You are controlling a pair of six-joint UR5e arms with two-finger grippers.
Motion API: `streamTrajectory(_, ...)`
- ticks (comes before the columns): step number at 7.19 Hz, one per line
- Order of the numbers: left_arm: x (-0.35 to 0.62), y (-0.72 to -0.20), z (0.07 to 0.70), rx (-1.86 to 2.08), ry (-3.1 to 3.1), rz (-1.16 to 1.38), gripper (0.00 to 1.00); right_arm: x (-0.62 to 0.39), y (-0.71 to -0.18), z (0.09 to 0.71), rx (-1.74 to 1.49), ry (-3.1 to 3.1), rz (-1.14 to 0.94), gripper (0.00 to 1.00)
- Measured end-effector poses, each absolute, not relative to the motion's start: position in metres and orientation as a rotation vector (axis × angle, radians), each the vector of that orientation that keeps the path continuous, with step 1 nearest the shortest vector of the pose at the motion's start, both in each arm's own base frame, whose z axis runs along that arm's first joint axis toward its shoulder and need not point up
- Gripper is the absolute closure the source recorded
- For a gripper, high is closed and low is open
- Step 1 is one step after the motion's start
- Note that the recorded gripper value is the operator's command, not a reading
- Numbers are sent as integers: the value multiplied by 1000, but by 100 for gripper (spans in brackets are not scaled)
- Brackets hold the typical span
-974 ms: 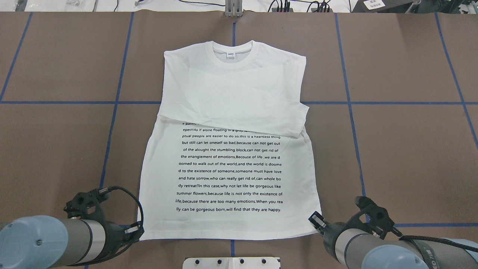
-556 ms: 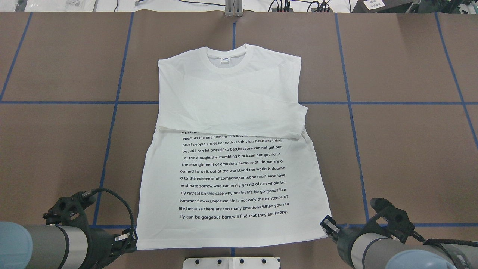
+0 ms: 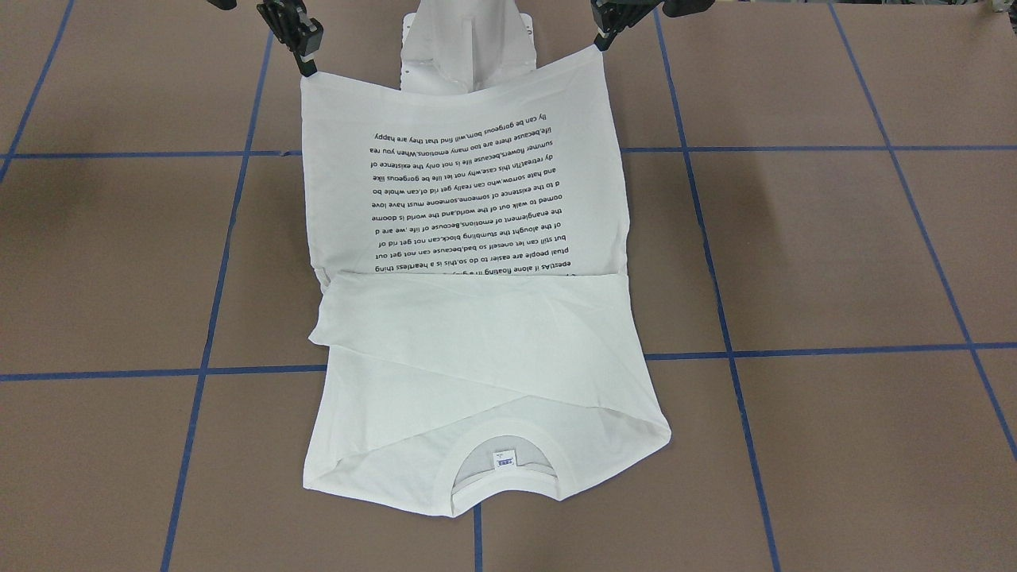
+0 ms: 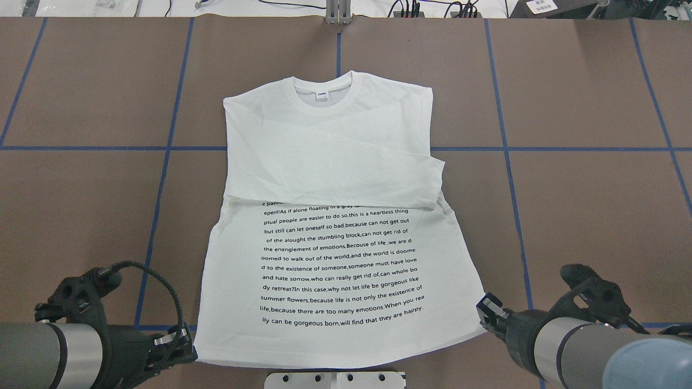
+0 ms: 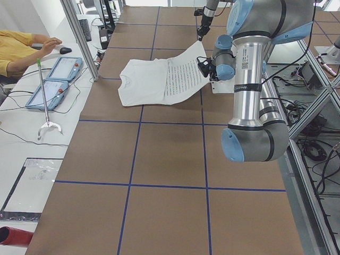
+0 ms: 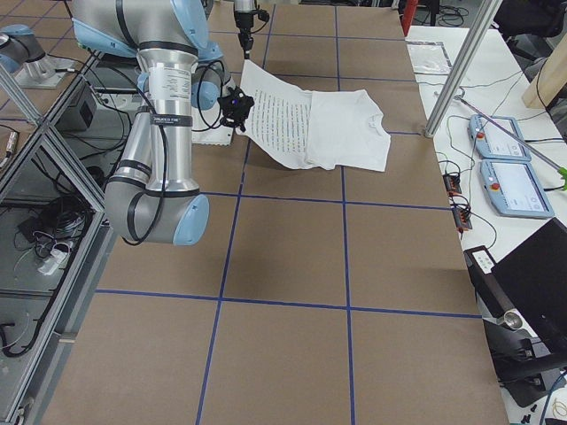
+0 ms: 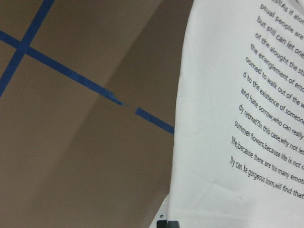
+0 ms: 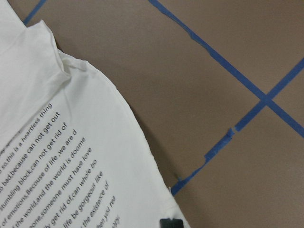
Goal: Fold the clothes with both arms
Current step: 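Lift the hem with both grippers and fold it toward the collar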
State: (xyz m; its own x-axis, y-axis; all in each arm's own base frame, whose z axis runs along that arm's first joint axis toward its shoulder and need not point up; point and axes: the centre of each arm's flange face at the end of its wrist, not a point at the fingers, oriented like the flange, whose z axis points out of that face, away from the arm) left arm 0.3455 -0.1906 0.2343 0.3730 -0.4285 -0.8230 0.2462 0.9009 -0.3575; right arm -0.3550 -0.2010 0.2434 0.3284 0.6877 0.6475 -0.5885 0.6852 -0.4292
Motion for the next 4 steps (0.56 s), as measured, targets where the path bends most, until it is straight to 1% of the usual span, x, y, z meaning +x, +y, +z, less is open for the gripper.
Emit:
streamTrajectory(1, 343, -221, 227, -73, 1135, -392, 100, -359, -244, 234, -107, -919, 829, 100)
streamTrajectory(2, 349, -264, 225, 45, 1132, -376, 100, -361, -300, 226, -101, -912, 825, 100)
streamTrajectory(4, 356, -373, 231, 221, 1069, -384, 100, -360, -405, 222, -57, -876, 792, 100)
